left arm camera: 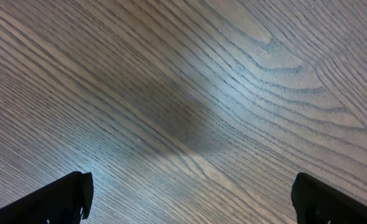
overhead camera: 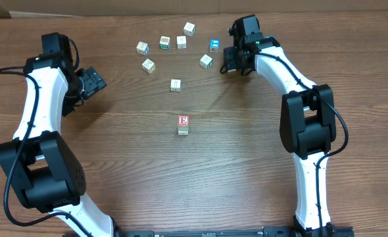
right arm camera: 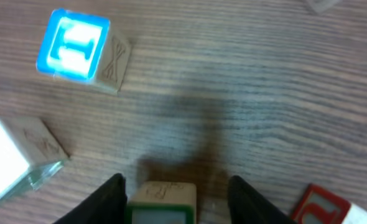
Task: Form a tower
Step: 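Move the right gripper over the green-bordered block at the back right, then lower the right gripper around the green-bordered block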
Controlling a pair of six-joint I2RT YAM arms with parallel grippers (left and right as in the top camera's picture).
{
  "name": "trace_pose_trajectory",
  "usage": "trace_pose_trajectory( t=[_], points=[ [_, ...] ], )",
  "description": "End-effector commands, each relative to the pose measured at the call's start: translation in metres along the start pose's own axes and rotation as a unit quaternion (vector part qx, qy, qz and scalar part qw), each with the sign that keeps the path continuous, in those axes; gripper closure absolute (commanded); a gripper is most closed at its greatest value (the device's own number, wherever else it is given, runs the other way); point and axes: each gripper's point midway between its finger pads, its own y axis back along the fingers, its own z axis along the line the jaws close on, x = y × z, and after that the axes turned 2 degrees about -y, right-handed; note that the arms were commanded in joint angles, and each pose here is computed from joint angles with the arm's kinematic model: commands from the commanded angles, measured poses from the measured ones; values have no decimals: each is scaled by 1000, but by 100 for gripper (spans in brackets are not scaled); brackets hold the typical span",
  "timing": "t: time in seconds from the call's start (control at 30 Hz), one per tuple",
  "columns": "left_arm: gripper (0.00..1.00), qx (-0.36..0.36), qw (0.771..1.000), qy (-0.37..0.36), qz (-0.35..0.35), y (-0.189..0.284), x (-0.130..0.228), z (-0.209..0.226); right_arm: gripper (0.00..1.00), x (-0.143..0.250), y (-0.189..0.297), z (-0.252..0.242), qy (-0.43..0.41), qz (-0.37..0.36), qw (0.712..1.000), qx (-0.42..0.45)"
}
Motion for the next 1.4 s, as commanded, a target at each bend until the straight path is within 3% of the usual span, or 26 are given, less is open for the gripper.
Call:
trace_pose_trajectory(
  t=[0.0, 0.1, 0.23, 0.5, 0.67, 1.1, 1.37],
  points=[
    [1, 1, 1000, -7, -2, 0, -2, -2, 66, 5, -1, 3, 11, 9, 1000, -6],
    [1, 1, 1000, -7, -2, 0, -2, -2, 74, 10, -1, 2, 11, 19, 1000, -5],
    [1, 1, 1000, -7, -2, 0, -2, -2, 74, 12, 10, 2, 9, 33, 999, -3],
    [0, 1, 1000, -7, -1, 0, -1, -2, 76, -10, 88, 17, 2, 26, 1000, -8],
    [1, 1, 1000, -7, -2, 0, -2, -2, 76, 2, 130, 32, -48, 46, 998, -9],
    [0, 1, 1000, -7, -2, 0, -2, -2, 76, 84, 102, 60, -58, 154, 986, 7],
    [0, 1, 1000, -7, -2, 0, -2, -2, 74, 109, 72, 62, -42, 150, 988, 18]
  ],
)
